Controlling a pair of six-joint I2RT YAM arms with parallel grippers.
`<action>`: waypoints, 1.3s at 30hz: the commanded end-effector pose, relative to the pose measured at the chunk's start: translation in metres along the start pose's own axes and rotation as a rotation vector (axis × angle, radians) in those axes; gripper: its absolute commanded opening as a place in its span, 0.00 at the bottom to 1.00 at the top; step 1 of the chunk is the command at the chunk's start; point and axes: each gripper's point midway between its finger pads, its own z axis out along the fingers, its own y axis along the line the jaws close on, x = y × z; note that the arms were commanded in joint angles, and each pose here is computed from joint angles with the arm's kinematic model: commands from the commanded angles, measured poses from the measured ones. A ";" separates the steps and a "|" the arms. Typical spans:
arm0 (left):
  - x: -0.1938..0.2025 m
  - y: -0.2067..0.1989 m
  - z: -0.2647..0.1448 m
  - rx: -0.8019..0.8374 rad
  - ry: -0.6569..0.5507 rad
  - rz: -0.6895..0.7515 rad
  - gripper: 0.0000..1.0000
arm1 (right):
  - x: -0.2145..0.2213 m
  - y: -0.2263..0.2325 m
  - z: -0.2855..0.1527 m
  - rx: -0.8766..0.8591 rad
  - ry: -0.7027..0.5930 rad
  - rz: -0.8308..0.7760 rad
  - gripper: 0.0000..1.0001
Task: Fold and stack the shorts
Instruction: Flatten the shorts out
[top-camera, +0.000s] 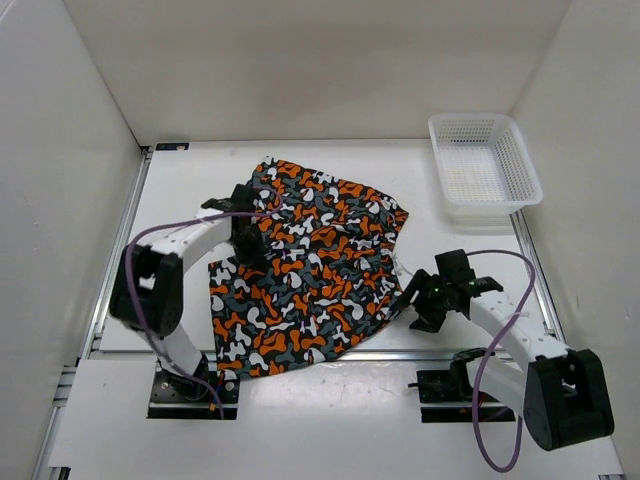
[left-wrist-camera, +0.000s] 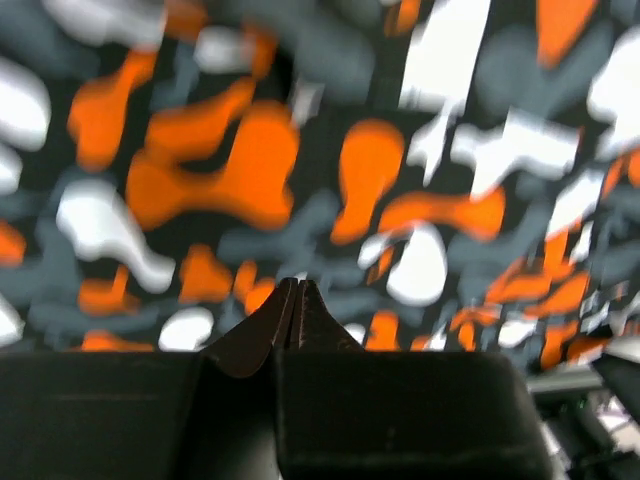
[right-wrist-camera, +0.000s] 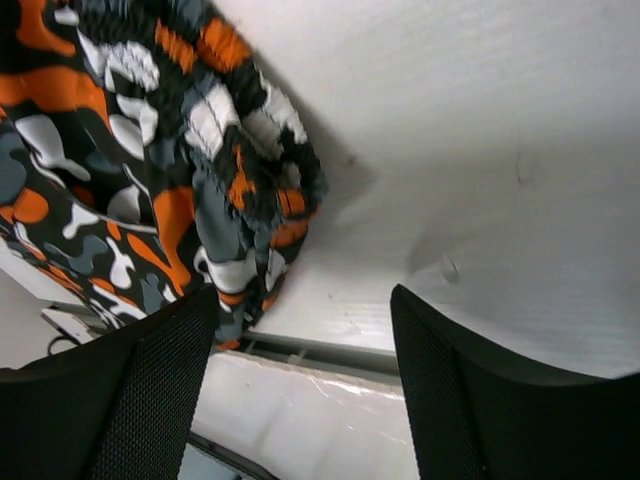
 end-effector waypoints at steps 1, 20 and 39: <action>-0.039 -0.025 0.005 0.039 -0.079 0.008 0.11 | -0.019 0.024 0.007 -0.097 -0.050 -0.008 0.72; -0.145 -0.069 0.086 0.036 0.012 0.055 0.11 | -0.098 0.061 0.035 -0.006 -0.152 -0.033 0.00; -0.178 -0.036 -0.153 0.112 -0.496 0.007 0.99 | -0.132 0.087 -0.075 0.001 -0.548 -0.246 0.93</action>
